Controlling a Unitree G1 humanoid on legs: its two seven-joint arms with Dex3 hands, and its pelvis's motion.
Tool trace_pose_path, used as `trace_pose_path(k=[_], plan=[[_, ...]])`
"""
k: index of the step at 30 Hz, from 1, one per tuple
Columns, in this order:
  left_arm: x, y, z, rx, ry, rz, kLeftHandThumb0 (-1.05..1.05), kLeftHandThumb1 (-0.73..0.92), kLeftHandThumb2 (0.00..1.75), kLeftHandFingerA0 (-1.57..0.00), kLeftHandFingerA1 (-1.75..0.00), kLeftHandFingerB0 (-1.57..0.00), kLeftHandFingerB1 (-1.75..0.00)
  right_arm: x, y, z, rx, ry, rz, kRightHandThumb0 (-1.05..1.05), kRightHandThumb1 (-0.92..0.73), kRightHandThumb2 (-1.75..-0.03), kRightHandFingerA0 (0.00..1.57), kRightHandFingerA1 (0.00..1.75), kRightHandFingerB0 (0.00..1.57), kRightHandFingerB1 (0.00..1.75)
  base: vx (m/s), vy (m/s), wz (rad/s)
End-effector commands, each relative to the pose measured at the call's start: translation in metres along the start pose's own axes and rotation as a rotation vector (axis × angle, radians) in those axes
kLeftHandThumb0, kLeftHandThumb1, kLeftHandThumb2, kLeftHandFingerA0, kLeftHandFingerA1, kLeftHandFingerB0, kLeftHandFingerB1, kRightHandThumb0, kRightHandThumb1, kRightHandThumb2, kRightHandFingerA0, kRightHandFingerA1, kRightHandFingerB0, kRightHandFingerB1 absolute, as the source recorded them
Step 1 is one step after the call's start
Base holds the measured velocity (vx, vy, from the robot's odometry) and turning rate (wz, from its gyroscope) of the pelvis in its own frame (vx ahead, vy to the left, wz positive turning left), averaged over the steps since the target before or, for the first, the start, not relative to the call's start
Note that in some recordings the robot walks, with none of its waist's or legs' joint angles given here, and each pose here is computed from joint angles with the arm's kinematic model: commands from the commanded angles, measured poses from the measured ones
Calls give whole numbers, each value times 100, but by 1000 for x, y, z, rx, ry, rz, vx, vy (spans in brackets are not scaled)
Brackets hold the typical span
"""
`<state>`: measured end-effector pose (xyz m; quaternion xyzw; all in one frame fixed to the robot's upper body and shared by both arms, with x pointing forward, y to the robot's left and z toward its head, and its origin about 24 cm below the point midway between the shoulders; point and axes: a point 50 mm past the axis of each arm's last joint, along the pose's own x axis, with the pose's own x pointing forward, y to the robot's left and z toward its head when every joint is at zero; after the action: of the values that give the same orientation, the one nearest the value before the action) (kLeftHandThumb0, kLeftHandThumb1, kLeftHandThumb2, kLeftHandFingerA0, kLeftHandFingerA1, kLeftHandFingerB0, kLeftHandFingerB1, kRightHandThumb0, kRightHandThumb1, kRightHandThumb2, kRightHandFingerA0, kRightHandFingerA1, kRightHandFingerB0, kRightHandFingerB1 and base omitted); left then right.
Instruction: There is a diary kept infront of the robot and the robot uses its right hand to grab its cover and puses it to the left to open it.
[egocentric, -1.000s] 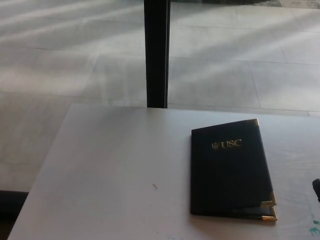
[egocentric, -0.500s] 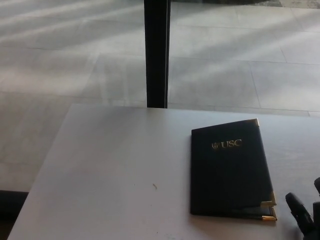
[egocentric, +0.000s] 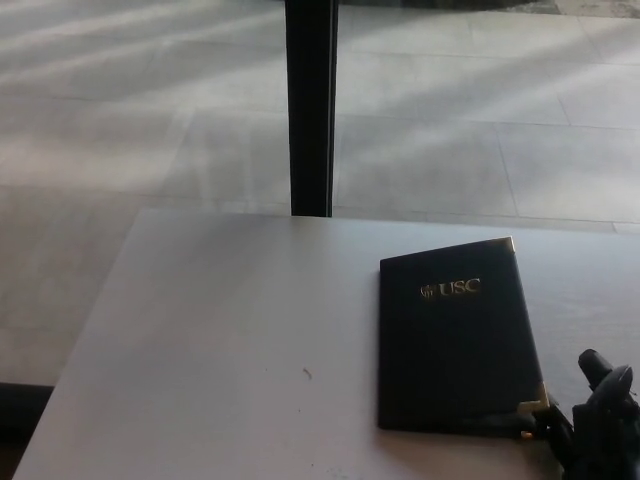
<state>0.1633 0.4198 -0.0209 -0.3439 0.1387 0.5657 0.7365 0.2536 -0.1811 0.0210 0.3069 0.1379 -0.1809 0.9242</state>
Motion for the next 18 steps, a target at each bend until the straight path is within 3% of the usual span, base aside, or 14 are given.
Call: trace_pose_path(k=[1,5,6,7,8,11,12,13,14,15,16,18], plan=[[0,-3,9,-3,-23,0,-65,92,93,-19,-79,-12,-56,-4,6,-15,-67,31,17,-79,-92,-70,45,52,32,43,0,0,0],[0,-5,9,-15,-29,-12,-65,92,93,-20,-77,-8,-57,-8,14,-17,-95,24,44,-80,-92,-69,48,55,36,44,0,0,0],[-1,-5,9,-12,-26,-21,-65,92,96,-14,-85,-7,-57,-10,18,-19,-102,32,63,-79,-92,-69,48,56,36,45,0,0,0],[-1,-6,10,-6,-27,-19,-67,88,117,-22,-72,-10,-59,-11,20,-20,-108,31,78,-79,-92,-71,49,57,35,45,0,0,0],[-1,-7,11,-4,-27,-15,-65,92,94,-21,-77,-9,-58,-12,23,-22,-107,34,84,-77,-92,-70,48,56,37,46,0,0,0],[1,-6,11,-6,-22,-1,-65,92,93,-17,-87,-6,-57,-17,29,-26,-115,54,121,-77,-92,-72,50,56,35,45,0,0,0],[1,-6,11,-10,-24,-7,-64,92,94,-15,-86,-6,-57,-19,32,-28,-118,65,131,-74,-76,-110,46,63,32,55,0,0,6],[1,-6,11,-21,-27,2,-66,87,115,-22,-72,-8,-57,-20,34,-29,-113,72,145,-74,-92,-71,45,53,34,45,0,0,0],[2,-5,10,-12,-22,6,-65,92,92,-22,-78,-10,-57,-22,35,-31,-92,86,135,-75,-92,-71,46,52,34,43,0,0,0],[2,-4,10,-7,-19,1,-65,92,94,-19,-81,-12,-56,-23,36,-33,-75,93,131,-75,-91,-70,46,53,32,43,0,0,0],[2,-4,10,-17,-16,-15,-66,88,116,-19,-69,-8,-56,-24,38,-37,-63,101,126,-74,-92,-71,46,53,32,42,0,0,0],[2,-3,9,-22,-15,-21,-66,88,116,-19,-69,-8,-56,-25,38,-38,-59,104,125,-74,-92,-71,46,53,32,42,0,0,0]])
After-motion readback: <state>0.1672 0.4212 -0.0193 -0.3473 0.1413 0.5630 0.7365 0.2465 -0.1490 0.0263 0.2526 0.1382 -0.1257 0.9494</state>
